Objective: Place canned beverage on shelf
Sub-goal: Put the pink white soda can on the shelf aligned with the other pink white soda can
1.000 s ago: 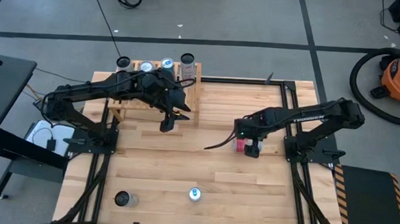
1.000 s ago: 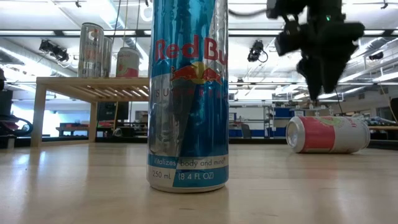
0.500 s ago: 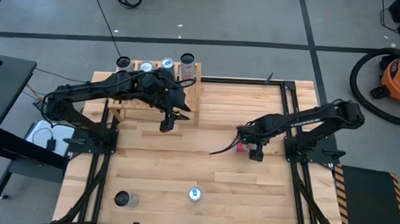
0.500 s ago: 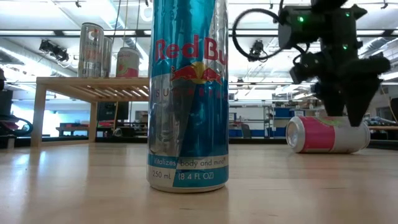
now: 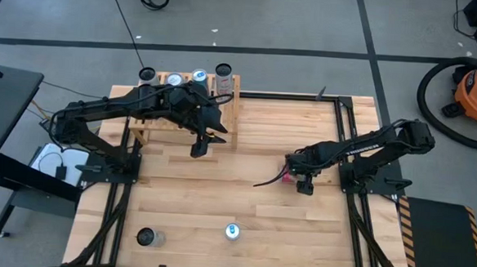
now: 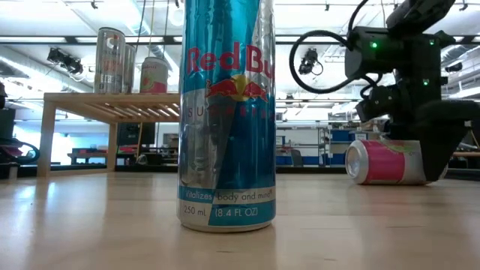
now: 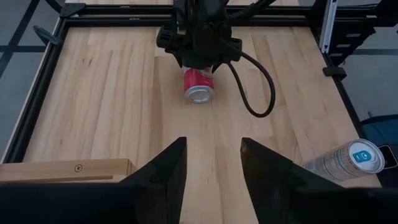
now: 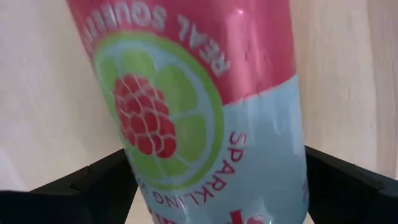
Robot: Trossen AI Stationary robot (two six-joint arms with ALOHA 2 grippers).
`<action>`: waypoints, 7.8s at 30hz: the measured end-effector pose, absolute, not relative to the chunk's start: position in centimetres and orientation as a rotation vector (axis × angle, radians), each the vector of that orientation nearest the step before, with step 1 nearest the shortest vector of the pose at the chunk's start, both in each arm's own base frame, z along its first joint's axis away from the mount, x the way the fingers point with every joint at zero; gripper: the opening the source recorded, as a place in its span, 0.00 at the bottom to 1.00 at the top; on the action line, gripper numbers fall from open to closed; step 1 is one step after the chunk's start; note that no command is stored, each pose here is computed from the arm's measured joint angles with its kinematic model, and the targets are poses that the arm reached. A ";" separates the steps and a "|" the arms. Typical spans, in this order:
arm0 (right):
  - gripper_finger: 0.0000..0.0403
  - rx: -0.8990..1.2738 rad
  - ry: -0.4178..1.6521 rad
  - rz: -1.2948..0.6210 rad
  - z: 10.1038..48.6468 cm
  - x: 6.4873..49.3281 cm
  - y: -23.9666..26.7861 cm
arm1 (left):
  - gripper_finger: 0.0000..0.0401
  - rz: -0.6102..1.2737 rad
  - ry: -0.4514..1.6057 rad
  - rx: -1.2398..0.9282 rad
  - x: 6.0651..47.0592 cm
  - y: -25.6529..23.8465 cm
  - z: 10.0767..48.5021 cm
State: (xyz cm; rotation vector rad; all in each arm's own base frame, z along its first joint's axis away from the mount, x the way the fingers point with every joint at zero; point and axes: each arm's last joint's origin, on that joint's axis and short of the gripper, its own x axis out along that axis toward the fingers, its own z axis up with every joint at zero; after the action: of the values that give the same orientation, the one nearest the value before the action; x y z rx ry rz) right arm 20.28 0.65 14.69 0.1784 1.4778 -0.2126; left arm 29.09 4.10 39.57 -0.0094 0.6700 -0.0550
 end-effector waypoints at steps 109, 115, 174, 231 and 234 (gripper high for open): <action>0.75 0.095 1.449 -0.159 25.4 26.3 2.4 | 0.38 0.111 0.356 -0.172 30.2 6.2 42.2; 0.75 0.052 1.445 -0.192 25.4 26.2 2.3 | 0.41 0.123 0.363 -0.189 30.2 6.4 42.1; 0.75 0.062 1.444 -0.163 26.2 26.3 2.4 | 0.97 0.187 0.615 -0.640 32.7 6.7 37.4; 0.75 0.123 1.352 0.051 28.1 29.5 4.6 | 0.97 -0.163 0.747 -0.410 41.4 0.3 28.7; 0.75 0.113 1.354 0.061 28.1 29.4 4.9 | 0.97 -0.177 0.753 -0.419 41.7 0.2 28.2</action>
State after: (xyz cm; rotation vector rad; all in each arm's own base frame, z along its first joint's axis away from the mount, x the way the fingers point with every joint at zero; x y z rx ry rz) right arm 29.42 4.95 28.09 0.1132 1.3540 0.0606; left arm 41.71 0.23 28.20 -0.4189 0.7533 -0.1774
